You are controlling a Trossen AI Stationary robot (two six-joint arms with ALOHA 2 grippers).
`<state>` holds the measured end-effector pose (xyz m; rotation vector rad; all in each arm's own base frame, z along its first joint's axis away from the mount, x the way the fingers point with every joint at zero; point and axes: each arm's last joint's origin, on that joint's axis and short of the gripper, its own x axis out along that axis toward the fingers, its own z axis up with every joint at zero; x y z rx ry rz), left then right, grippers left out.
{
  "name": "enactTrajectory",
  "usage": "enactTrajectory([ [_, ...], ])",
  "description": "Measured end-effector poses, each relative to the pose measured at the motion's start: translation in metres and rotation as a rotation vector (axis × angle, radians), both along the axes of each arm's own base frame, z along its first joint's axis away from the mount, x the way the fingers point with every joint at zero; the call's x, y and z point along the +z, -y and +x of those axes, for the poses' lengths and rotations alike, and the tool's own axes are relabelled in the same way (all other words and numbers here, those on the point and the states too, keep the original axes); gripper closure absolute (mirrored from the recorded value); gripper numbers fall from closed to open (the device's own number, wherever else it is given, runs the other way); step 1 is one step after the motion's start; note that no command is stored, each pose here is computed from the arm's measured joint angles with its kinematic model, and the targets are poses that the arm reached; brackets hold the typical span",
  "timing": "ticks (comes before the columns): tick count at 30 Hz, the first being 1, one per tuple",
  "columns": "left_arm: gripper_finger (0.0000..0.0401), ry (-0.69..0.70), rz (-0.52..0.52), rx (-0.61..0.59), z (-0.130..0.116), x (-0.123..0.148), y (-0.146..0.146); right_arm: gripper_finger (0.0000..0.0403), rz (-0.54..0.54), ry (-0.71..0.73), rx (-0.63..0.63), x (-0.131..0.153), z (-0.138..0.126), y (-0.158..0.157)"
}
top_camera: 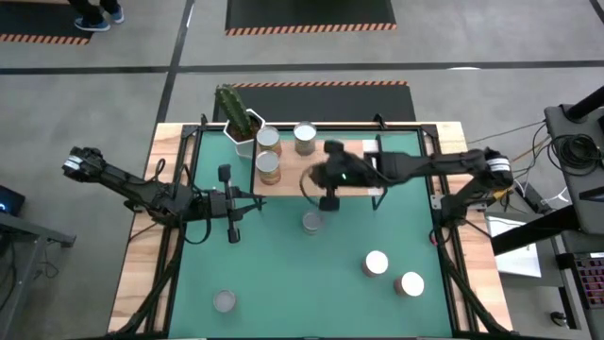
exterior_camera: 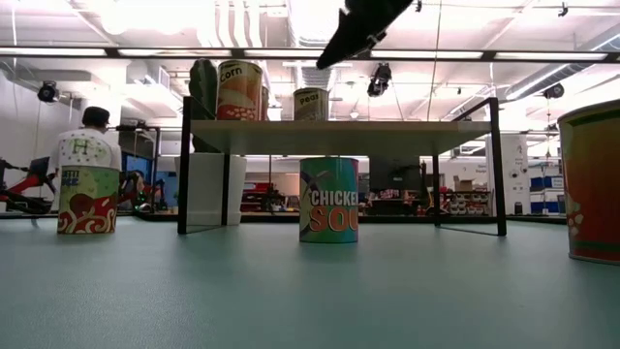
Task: Pick and place cans onto a shelf
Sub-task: Put the canned corn on the shelf
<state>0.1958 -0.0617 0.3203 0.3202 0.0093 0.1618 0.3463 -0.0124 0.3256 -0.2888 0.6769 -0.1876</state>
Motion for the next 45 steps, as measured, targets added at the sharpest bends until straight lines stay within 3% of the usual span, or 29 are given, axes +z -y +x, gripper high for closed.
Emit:
enactTrajectory([
  [9, 0.0363, 0.021, -0.124, -0.114, 0.000, 0.001, 0.003, 0.0394, 0.047, 0.097, 0.152, -0.032, -0.029, -0.061],
  [14, 0.0363, 0.038, -0.172, -0.118, 0.001, 0.002, 0.004, 0.0394, 0.045, 0.228, 0.241, -0.045, -0.048, -0.080],
  [22, 0.0363, 0.018, -0.270, -0.209, 0.028, -0.016, 0.020, 0.0394, 0.024, 0.383, 0.288, -0.045, -0.077, -0.081],
  [26, 0.0363, -0.013, -0.265, -0.242, 0.039, -0.024, 0.035, 0.0394, 0.018, 0.425, 0.326, -0.052, -0.091, -0.084],
  [33, 0.0363, -0.034, -0.248, -0.252, 0.061, -0.020, 0.049, 0.0394, -0.090, 0.567, 0.375, -0.052, -0.097, -0.085],
  [41, 0.0363, -0.058, -0.219, -0.249, 0.087, -0.019, 0.061, 0.0394, -0.107, 0.513, 0.395, -0.073, -0.100, -0.086],
  [45, 0.0363, -0.081, -0.213, -0.249, 0.096, -0.025, 0.066, 0.0394, -0.123, 0.537, 0.394, -0.068, -0.102, -0.085],
])
